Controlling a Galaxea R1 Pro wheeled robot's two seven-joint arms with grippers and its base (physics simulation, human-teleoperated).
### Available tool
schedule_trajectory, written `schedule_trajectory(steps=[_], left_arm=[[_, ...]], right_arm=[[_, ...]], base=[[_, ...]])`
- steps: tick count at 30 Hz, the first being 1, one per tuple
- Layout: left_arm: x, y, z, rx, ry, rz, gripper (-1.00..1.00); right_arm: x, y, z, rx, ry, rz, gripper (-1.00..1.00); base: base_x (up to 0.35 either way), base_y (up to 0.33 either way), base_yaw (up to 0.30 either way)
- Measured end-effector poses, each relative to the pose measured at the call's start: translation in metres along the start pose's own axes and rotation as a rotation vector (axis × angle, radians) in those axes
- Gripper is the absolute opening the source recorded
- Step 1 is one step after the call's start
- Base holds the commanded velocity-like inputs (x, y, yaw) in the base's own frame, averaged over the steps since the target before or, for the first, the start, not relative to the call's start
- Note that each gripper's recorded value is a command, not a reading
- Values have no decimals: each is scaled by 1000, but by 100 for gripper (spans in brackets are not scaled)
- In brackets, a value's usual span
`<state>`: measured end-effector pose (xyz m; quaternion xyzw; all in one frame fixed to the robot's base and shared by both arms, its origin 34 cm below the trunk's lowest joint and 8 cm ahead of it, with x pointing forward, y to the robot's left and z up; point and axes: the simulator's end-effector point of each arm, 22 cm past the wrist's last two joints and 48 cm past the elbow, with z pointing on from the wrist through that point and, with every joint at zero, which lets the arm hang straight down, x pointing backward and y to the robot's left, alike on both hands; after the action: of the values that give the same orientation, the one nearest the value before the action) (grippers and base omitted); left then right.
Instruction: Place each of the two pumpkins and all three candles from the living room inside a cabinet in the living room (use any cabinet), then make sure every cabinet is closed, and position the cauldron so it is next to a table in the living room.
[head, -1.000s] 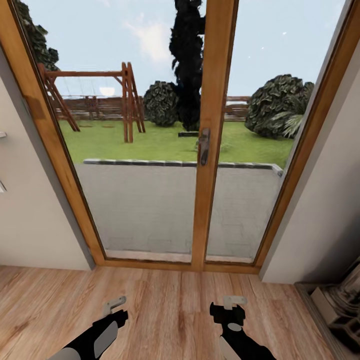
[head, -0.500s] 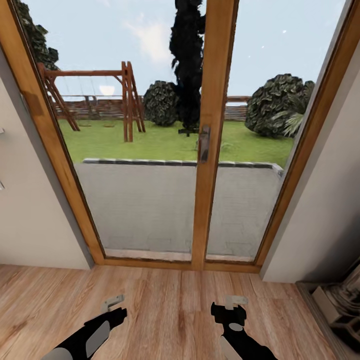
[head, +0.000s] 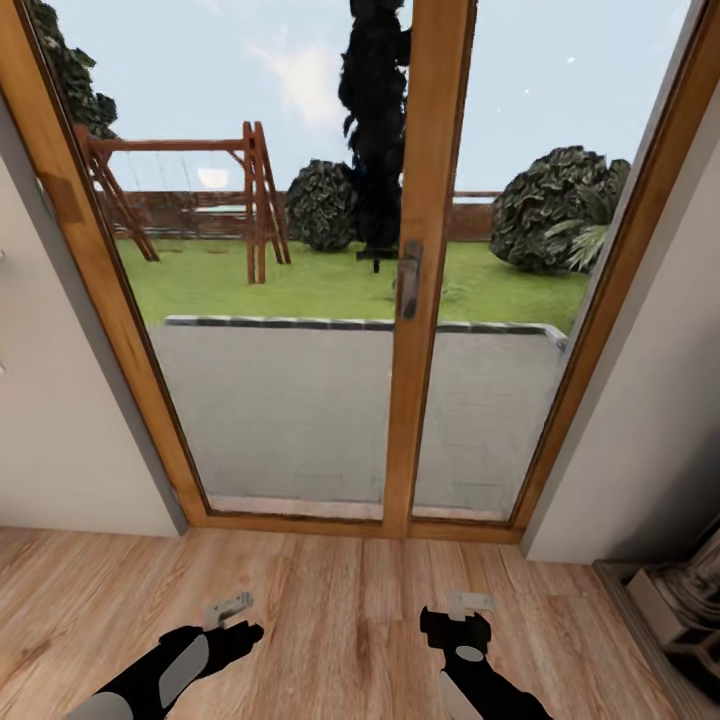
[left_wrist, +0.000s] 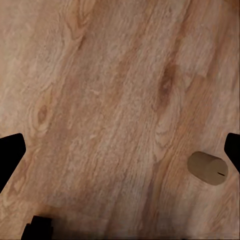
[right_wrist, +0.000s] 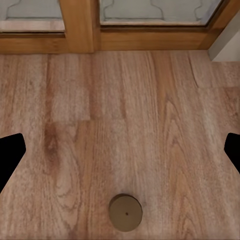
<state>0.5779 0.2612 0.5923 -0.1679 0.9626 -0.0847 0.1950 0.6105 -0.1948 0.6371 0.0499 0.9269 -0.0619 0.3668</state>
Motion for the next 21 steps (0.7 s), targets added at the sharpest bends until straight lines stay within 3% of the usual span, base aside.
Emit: schedule_trajectory(steps=[4, 8, 11, 17, 21], left_arm=[[-24, -16, -16, 103, 68, 28, 100], [-105, -45, -84, 267, 54, 36, 100], [-123, -47, -105, 310, 55, 27, 100], [-128, -56, -112, 351, 48, 29, 100], [-125, -58, -107, 359, 48, 29, 100]], right_arm=[[5, 1, 4, 0, 2, 1, 100], [12, 2, 9, -1, 16, -4, 100], [17, 3, 12, -1, 26, -8, 100], [38, 2, 18, 2, 90, -18, 100], [59, 3, 22, 0, 158, 28, 100]], base=[[0, 0, 0], [0, 0, 0], [0, 0, 0], [0, 0, 0], [0, 0, 0]])
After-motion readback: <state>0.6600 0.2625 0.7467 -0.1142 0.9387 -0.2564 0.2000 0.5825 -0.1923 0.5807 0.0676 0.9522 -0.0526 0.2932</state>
